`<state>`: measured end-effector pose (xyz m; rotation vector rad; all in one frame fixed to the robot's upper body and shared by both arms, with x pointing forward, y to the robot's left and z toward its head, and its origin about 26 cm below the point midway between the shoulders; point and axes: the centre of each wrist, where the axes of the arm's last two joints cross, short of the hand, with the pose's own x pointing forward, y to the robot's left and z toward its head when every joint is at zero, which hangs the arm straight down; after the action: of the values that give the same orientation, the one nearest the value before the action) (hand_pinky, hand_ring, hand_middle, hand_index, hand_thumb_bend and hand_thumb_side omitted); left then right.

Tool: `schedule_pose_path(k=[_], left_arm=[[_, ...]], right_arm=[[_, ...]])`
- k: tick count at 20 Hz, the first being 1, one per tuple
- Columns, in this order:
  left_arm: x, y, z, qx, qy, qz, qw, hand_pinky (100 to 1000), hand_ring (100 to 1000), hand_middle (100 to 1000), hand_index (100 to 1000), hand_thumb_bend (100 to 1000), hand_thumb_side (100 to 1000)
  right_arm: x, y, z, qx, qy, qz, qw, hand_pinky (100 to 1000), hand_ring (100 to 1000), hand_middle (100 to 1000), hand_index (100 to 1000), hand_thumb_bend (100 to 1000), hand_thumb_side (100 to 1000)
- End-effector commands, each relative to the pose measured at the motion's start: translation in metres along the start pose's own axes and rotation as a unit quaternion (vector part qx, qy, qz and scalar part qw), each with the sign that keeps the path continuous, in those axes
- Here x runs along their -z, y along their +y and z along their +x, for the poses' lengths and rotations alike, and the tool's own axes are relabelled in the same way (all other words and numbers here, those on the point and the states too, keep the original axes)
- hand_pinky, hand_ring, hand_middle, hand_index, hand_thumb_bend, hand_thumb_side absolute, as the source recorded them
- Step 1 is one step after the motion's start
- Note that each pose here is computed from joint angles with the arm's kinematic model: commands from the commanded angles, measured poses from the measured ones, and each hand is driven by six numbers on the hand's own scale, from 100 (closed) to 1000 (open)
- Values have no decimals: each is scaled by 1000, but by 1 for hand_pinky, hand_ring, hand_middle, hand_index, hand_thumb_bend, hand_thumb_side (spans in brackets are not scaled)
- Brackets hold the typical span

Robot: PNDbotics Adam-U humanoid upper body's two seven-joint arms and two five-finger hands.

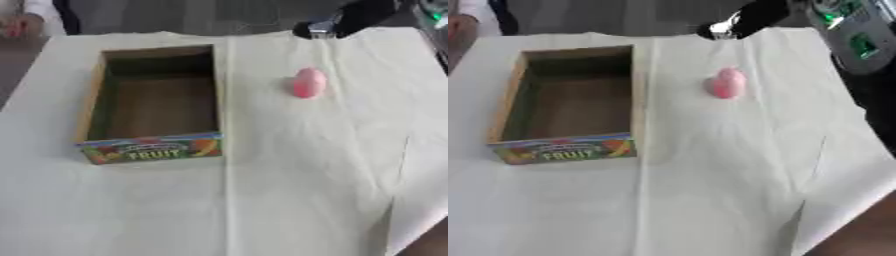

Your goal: Pick up objects on the table and place them in the box.

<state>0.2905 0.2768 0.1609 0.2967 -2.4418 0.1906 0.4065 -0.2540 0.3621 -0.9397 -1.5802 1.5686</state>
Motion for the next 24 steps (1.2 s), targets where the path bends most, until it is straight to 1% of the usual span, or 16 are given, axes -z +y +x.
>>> schedule_pose_path(k=[1, 3, 4, 6, 10, 13, 18, 24], left_arm=[[4, 1, 6, 3, -14, -9, 1000, 772, 541, 608, 839, 100, 627], [4, 1, 6, 3, -14, -10, 1000, 772, 541, 608, 839, 100, 627], [4, 1, 6, 3, -14, -10, 1000, 773, 541, 608, 839, 100, 627], [4, 1, 6, 2, -14, -11, 1000, 773, 541, 608, 839, 100, 625], [4, 0, 6, 2, -13, -12, 1000, 773, 541, 609, 838, 100, 628], [5, 0, 6, 1, -14, -13, 1000, 773, 541, 608, 838, 100, 628], [5, 0, 6, 0, -15, -13, 1000, 773, 541, 607, 835, 100, 629], [5, -1, 6, 0, -15, -14, 1000, 773, 541, 607, 833, 100, 629]], right_arm=[[0, -11, -3, -23, 4, 19, 1000, 781, 899, 819, 907, 537, 554], [2, -10, -6, -27, 3, 38, 999, 785, 904, 818, 929, 585, 524], [4, -10, -8, -28, 2, 49, 998, 786, 905, 813, 942, 619, 493], [6, -8, -10, -29, 2, 74, 997, 788, 909, 813, 960, 680, 396], [10, -5, -14, -23, 4, 115, 993, 789, 913, 813, 960, 686, 304], [12, -2, -15, -20, 14, 137, 990, 786, 914, 814, 947, 692, 287], [13, 6, -17, -16, 31, 157, 987, 782, 912, 818, 936, 686, 271], [17, 20, -21, -28, 69, 166, 983, 780, 910, 810, 938, 672, 297]])
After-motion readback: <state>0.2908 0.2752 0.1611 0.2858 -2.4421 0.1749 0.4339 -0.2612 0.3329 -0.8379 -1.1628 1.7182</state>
